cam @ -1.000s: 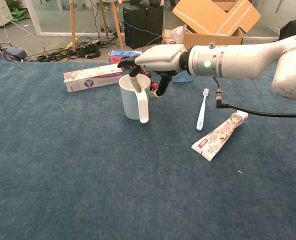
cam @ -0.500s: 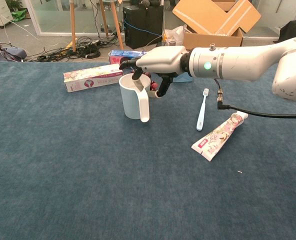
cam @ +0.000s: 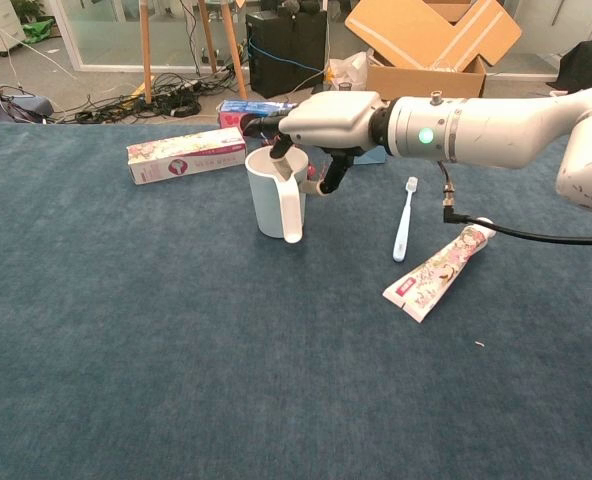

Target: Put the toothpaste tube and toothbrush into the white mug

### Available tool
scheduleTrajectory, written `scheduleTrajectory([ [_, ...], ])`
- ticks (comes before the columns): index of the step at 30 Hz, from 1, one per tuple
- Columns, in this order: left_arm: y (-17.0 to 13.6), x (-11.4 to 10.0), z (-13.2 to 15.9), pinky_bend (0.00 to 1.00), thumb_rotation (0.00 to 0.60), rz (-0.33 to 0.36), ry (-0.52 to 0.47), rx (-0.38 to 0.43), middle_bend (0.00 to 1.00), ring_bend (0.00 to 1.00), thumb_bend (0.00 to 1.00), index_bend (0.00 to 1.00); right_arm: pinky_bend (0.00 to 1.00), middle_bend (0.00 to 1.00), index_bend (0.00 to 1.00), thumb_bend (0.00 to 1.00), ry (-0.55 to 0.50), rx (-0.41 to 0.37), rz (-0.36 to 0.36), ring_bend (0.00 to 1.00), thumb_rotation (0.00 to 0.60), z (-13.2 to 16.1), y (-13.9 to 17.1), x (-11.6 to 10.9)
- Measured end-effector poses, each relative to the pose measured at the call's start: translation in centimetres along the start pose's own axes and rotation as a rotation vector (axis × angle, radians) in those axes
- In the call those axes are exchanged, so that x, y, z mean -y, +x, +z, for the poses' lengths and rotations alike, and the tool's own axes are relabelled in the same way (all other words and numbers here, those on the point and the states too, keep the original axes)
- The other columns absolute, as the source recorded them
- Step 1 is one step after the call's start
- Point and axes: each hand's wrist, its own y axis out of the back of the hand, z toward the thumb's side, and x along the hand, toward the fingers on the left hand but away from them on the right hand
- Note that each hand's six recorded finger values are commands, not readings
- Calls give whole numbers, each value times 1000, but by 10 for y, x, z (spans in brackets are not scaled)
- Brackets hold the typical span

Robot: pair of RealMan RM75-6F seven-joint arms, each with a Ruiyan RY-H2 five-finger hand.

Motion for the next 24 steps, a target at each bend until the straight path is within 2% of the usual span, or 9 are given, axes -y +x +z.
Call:
scheduleTrajectory([
  [24,-4,7,12,74,600,-11,20,35,146,95,68,318,125,0,654,349,23,9,-72,0,600,-2,37,-7],
])
